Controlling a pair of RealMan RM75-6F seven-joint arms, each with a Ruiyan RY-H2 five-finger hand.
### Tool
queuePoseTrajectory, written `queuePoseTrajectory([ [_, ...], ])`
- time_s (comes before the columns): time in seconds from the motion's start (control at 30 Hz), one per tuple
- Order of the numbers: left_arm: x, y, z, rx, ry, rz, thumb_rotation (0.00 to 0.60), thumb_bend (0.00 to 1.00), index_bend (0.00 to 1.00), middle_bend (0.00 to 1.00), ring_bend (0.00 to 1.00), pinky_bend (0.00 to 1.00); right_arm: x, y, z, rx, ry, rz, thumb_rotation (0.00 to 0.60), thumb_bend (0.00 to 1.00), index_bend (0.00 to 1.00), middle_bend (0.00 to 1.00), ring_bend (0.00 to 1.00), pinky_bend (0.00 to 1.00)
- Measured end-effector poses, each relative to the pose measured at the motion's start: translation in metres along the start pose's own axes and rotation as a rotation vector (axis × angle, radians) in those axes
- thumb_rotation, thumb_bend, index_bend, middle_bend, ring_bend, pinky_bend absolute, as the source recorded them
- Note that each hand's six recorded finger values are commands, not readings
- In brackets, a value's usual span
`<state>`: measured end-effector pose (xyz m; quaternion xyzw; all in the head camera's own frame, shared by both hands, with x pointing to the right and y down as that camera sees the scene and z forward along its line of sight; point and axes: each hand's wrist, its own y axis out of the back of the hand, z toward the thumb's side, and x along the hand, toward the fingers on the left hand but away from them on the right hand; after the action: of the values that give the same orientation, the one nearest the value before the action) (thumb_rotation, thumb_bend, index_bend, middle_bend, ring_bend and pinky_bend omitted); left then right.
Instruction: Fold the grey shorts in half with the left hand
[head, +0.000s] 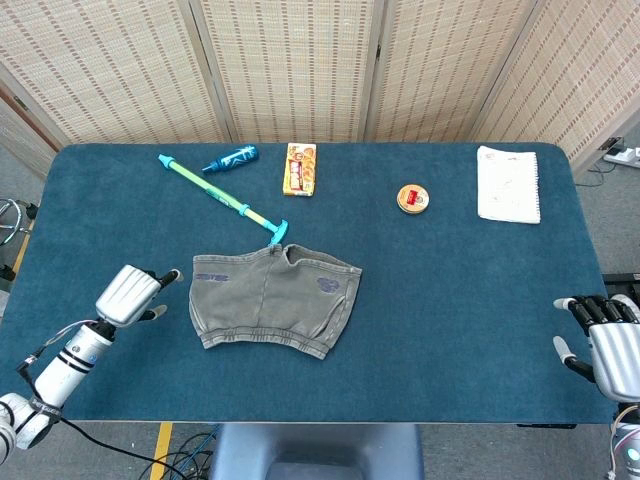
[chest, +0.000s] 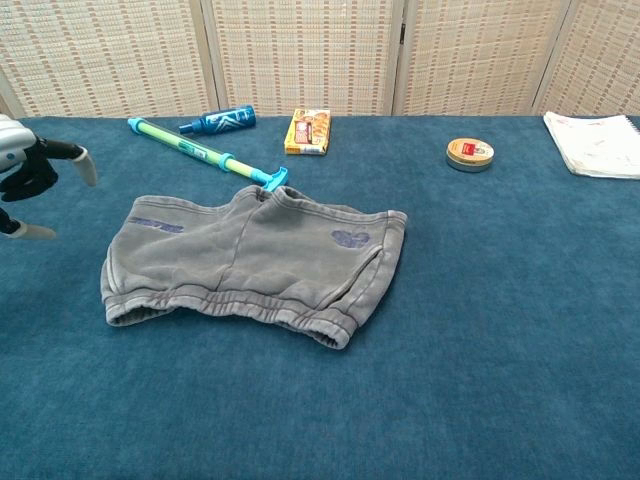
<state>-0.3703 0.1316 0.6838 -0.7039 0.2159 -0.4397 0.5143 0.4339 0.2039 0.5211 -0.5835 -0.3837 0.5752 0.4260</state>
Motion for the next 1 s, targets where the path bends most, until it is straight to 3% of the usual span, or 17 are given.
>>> queuePoseTrajectory([
  [0.23,0.013,-0.026,0.009,0.013,-0.031,-0.029,0.600,0.16,0.40,0.89,0.80,0.92,0.003,0.001,-0.002,0.005,-0.013,0.003,0.600,0.31,0.31,0.33,0.29,0.27],
  [0.67,0.028,-0.050,0.009,0.052,-0.018,-0.065,0.600,0.16,0.40,0.89,0.80,0.92,0.005,0.000,-0.005,0.010,-0.029,0.008,0.600,0.31,0.31,0.33,0.29,0.27],
  [1.0,0.041,-0.060,0.026,-0.015,-0.019,-0.064,0.600,0.16,0.40,0.89,0.80,0.92,0.008,-0.001,-0.008,0.011,-0.047,0.012,0.600,0.31,0.30,0.33,0.29,0.27],
])
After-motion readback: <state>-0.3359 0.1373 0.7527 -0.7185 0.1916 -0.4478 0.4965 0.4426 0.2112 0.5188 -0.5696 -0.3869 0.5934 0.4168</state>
